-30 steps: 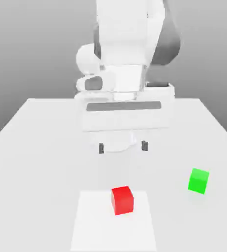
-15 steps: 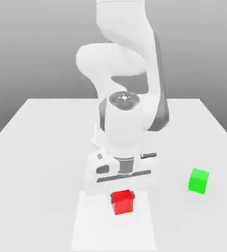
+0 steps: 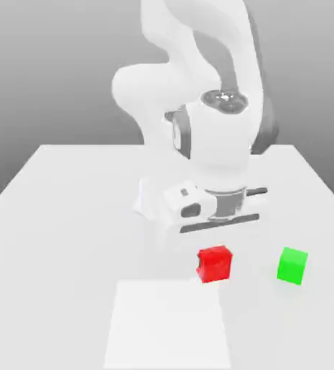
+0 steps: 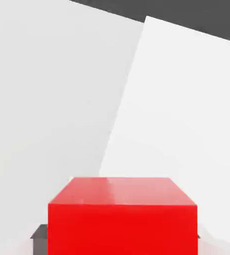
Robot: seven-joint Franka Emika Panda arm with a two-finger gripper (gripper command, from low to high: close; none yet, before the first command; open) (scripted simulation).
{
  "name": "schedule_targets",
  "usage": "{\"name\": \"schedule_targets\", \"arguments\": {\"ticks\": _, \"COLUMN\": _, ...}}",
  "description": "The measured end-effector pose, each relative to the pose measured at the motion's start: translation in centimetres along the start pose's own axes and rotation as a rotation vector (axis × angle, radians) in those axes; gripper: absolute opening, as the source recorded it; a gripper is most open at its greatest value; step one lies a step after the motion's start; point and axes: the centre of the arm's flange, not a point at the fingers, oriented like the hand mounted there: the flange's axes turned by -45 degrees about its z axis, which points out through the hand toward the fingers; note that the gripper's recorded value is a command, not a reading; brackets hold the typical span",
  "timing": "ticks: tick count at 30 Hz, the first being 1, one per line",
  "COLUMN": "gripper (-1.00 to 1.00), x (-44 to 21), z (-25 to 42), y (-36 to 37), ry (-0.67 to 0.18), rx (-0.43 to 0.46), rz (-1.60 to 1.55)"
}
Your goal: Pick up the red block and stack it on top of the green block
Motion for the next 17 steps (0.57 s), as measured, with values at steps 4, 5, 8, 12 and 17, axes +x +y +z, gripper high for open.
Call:
{"name": "schedule_targets", "arguments": {"ticks": 4, "gripper": -1.00, "x": -1.0, "z": -1.1, "y": -7.3, "ry": 0.000, "rx": 0.000, "rz": -0.001}}
{"name": "schedule_targets", "arguments": {"ticks": 5, "gripper": -1.00, "x": -1.5, "z": -1.4, "y": -9.2, "ry": -0.001, "rx": -0.001, "rz": -0.005}}
{"name": "schedule_targets", "arguments": {"ticks": 8, "gripper": -1.00, "x": -3.2, "z": -1.4, "y": -13.8, "ry": -0.001, "rx": -0.005, "rz": -0.016}}
{"name": "schedule_targets", "arguments": {"ticks": 12, "gripper": -1.00, "x": -3.4, "z": 1.8, "y": -14.6, "ry": 0.001, "rx": -0.008, "rz": -0.016}}
{"name": "schedule_targets", "arguments": {"ticks": 17, "gripper": 1.00, "x": -3.6, "z": 4.3, "y": -14.6, "ry": 0.000, "rx": -0.006, "rz": -0.018}}
